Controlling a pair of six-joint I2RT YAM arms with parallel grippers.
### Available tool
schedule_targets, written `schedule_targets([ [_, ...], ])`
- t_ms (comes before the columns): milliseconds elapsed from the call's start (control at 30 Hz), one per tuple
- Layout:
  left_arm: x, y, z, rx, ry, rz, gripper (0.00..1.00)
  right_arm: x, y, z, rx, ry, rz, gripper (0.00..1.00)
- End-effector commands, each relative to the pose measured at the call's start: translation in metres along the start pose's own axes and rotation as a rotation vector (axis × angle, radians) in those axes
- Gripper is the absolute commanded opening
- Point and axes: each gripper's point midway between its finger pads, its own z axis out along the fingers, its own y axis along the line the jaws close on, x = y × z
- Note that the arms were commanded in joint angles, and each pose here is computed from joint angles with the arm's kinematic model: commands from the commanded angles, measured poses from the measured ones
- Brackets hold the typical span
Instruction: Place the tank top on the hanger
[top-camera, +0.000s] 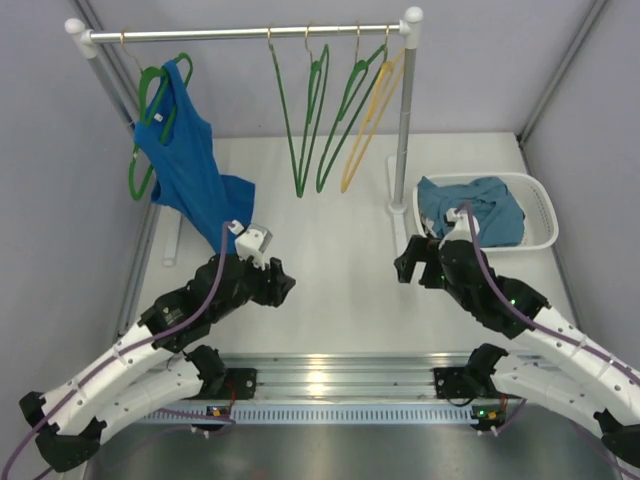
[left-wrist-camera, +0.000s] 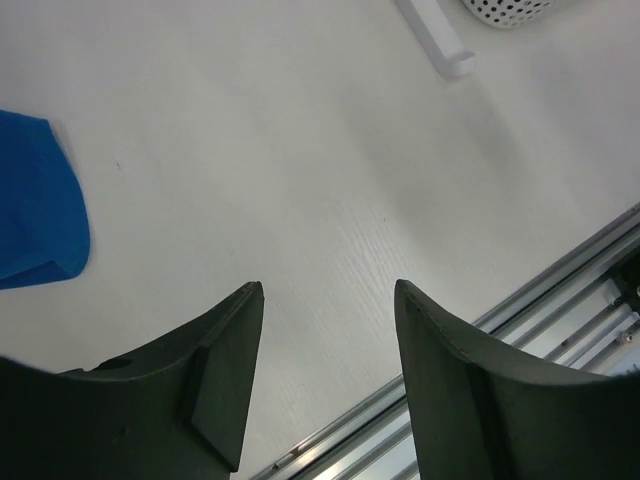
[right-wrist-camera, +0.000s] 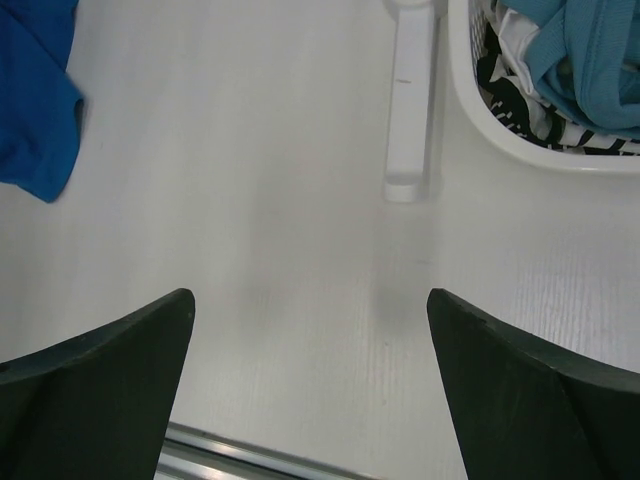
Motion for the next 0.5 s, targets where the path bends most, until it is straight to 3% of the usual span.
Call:
schedule_targets([
  [0,-0.003,-0.002,-0.004,0.023,-0.033,0.012,0.6,-0.025,0.001,-0.01,0.02,-0.057,0.063,1.0],
  [233,-0.007,-0.004,-0.011,0.042,-0.065,0.003,0.6,-0.041,-0.019,-0.007,0.17,0.001,0.007,1.0],
  [467,-0.01,-0.005,-0.016,0.055,-0.091,-0.001,0.61,-0.087,-0.07,0.01,0.32,0.007,0.099,1.0],
])
